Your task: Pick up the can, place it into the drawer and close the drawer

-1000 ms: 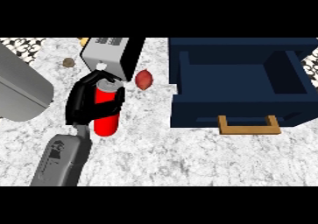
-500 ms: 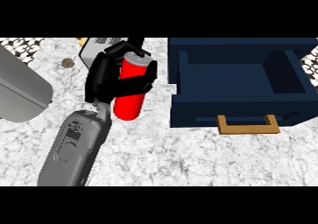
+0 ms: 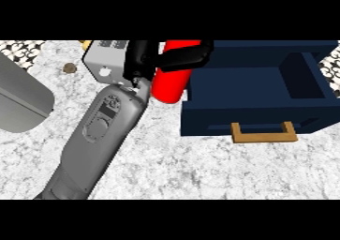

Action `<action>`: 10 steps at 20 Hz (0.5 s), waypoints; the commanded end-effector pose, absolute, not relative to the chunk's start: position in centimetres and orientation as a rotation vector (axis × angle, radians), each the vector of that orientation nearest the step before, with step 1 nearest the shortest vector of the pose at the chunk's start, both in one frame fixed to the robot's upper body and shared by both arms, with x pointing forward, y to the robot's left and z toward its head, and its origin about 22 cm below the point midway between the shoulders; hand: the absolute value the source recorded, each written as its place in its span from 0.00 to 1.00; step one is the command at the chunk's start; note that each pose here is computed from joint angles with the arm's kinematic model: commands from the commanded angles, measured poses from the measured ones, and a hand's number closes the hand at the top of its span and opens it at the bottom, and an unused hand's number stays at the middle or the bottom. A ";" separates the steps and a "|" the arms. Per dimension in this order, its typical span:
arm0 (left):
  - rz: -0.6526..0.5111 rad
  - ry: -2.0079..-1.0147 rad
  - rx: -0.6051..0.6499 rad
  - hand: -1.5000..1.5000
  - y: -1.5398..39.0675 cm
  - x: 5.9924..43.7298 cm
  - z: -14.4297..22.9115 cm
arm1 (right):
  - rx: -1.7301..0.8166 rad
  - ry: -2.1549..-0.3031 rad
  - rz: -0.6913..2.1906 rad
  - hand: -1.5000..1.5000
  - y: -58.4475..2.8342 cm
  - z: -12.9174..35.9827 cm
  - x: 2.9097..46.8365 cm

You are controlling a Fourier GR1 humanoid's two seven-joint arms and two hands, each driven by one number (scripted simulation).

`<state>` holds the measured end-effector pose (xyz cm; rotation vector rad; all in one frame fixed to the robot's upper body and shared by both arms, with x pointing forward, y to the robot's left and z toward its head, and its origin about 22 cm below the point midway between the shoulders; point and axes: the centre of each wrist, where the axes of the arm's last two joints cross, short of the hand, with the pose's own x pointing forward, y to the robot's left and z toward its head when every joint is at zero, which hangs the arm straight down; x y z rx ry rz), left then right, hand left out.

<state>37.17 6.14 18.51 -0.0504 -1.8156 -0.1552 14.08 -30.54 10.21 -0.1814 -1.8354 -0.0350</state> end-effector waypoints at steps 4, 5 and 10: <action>-0.169 -1.801 -0.005 1.00 1.6 39.2 22.0 | -0.170 -1.846 -0.025 0.00 -30.2 10.9 13.5; -0.167 -1.800 -0.019 1.00 1.7 39.0 22.7 | -0.198 -1.818 -0.024 0.00 -31.6 10.8 13.2; -0.201 -1.792 -0.005 1.00 -0.1 40.1 24.0 | -0.182 -1.846 -0.018 0.00 -30.3 10.1 14.9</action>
